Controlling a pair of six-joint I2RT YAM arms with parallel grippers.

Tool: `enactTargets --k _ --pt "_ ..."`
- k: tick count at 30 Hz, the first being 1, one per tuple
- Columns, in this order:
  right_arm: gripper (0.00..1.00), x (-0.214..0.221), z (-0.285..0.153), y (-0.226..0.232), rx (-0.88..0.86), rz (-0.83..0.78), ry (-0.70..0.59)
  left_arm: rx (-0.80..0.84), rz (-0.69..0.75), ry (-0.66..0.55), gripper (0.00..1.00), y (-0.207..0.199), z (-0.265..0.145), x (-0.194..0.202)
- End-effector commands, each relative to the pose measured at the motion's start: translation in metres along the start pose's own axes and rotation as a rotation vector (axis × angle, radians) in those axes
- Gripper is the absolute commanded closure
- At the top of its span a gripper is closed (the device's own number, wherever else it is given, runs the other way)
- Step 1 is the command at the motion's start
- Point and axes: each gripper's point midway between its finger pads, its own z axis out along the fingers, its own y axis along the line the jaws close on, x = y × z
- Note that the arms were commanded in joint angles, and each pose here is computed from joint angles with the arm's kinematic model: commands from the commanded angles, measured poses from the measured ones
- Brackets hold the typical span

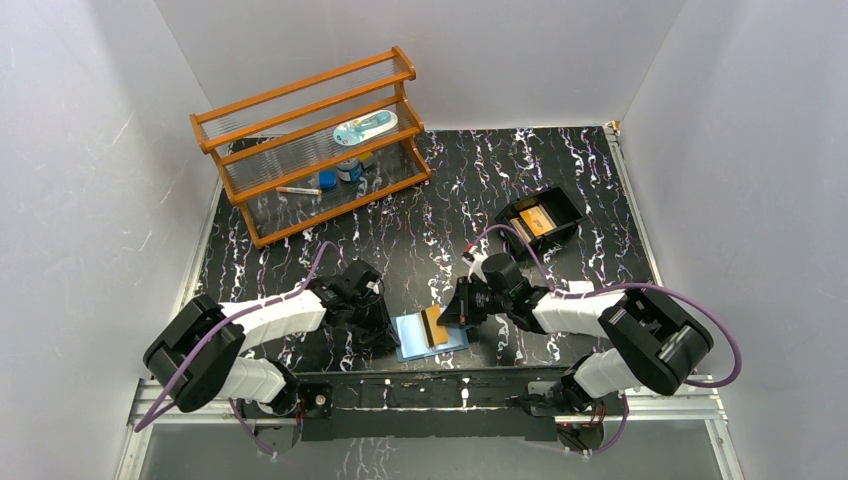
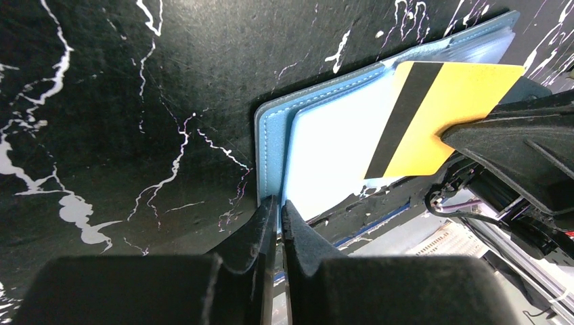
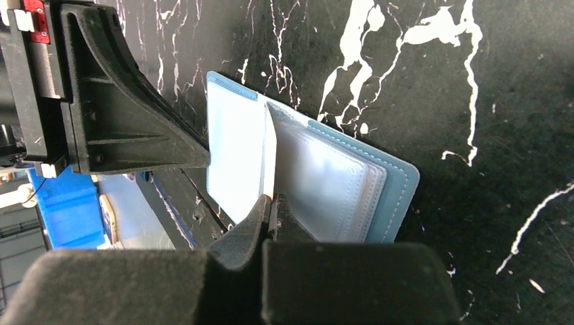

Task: Put the credit cards into the card holder
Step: Insert the credit card into the card holder.

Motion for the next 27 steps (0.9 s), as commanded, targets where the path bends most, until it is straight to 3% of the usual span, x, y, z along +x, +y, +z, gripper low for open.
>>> enactTargets --k 1,27 --pt "1.0 -0.001 0.004 -0.004 -0.011 -0.003 -0.028 -0.043 -0.012 0.011 0.94 0.014 0.006 0.004" --pt "1.0 0.025 0.006 -0.014 0.012 0.066 0.012 -0.057 -0.025 0.008 0.94 0.02 0.008 0.005"
